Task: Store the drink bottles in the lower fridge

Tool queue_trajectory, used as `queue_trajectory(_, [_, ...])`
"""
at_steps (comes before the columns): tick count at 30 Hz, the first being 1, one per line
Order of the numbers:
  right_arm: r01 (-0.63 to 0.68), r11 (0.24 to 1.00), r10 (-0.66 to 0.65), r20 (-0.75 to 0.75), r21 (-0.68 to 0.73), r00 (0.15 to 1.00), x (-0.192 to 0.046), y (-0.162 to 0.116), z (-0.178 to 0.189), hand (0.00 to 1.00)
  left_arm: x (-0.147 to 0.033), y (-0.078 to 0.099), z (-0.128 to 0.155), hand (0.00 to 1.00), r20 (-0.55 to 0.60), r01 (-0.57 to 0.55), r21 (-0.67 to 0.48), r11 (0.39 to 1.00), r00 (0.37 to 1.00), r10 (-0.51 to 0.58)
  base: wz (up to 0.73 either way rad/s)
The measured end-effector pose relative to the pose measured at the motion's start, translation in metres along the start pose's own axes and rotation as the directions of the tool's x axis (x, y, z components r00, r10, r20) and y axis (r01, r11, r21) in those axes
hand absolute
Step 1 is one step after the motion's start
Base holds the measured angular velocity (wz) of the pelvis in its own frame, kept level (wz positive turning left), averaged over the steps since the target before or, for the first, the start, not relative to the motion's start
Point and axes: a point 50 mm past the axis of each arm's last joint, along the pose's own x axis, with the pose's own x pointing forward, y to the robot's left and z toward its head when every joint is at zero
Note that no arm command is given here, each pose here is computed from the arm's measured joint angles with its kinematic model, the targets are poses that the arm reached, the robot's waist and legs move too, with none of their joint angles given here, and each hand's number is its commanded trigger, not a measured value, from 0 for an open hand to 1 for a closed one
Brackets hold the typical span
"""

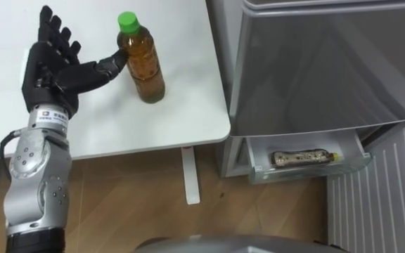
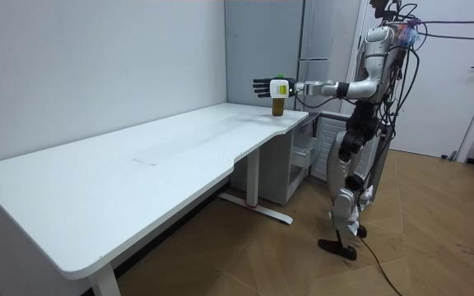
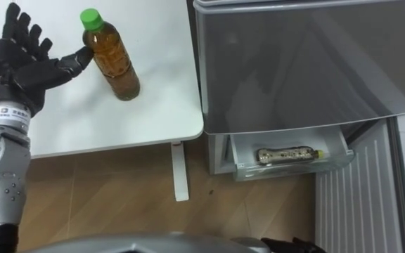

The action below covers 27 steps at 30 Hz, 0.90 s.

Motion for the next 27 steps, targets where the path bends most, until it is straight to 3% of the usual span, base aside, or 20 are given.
queue_trajectory(7, [-0.002, 1.000, 0.002, 0.004, -0.029, 1.000, 0.001, 0.002, 0.005, 0.00, 0.000, -0.007, -0.003, 0.00, -0.018, 0.062, -0.002, 0.998, 0.998, -0.062, 0.00])
queue_trajectory(16, [-0.002, 1.000, 0.003, 0.015, -0.031, 1.000, 0.001, 0.002, 0.007, 0.00, 0.006, -0.012, 0.001, 0.00, -0.014, 0.076, 0.064, 0.995, 0.997, -0.076, 0.00])
queue_trajectory(27, [0.005, 1.000, -0.004, 0.038, -0.031, 0.999, 0.000, 0.001, 0.012, 0.00, 0.007, -0.015, 0.000, 0.00, -0.018, 0.089, 0.062, 0.994, 0.996, -0.088, -0.01])
